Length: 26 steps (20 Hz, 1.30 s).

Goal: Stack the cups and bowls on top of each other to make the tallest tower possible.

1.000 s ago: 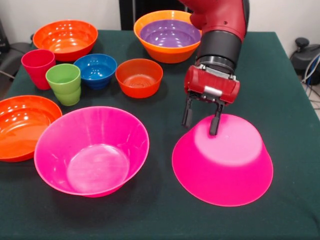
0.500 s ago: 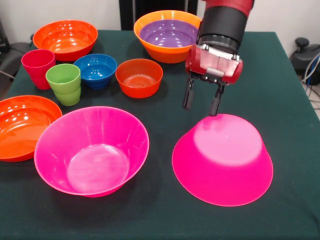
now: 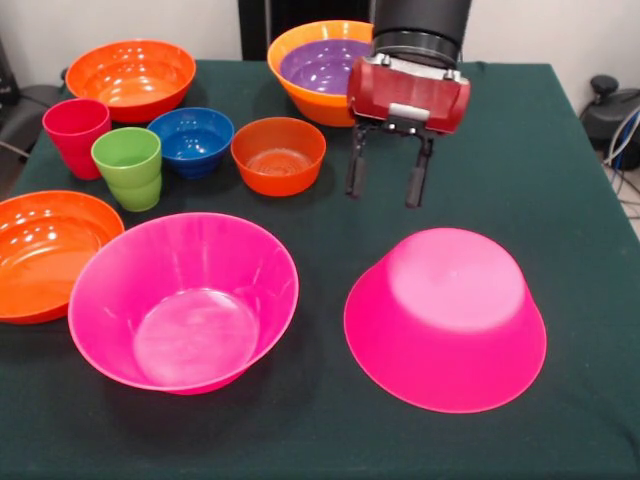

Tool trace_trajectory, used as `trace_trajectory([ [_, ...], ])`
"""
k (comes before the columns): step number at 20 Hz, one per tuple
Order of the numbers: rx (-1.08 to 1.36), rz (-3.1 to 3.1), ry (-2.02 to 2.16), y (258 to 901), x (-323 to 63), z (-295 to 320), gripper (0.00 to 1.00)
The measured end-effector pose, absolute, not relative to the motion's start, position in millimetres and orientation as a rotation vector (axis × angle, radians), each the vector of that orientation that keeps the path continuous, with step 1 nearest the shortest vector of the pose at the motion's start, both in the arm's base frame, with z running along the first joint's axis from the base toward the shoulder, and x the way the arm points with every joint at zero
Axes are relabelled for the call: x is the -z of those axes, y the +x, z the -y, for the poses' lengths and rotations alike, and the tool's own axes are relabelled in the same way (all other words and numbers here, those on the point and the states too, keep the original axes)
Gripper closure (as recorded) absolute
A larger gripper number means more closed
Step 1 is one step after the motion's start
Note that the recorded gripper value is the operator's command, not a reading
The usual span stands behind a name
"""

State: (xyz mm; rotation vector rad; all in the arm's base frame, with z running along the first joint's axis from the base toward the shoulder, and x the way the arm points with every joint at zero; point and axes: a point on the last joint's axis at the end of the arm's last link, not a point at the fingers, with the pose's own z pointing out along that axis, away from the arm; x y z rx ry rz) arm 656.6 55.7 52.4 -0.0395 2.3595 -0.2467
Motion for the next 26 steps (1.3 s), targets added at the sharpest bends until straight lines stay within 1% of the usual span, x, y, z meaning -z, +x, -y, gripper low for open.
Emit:
trace_trajectory([
  [6, 0.216, -2.445, 0.070, 648, -46, -29, 0.00],
  [12, 0.226, -2.607, 0.212, 614, -29, 1, 0.00],
  [15, 0.236, -2.706, 0.289, 586, -21, 13, 0.00],
  [20, 0.246, -2.820, 0.348, 546, -10, 15, 0.00],
  [23, 0.233, -2.876, 0.353, 524, -5, 4, 0.00],
  [26, 0.215, -2.897, 0.346, 516, -2, -6, 0.00],
])
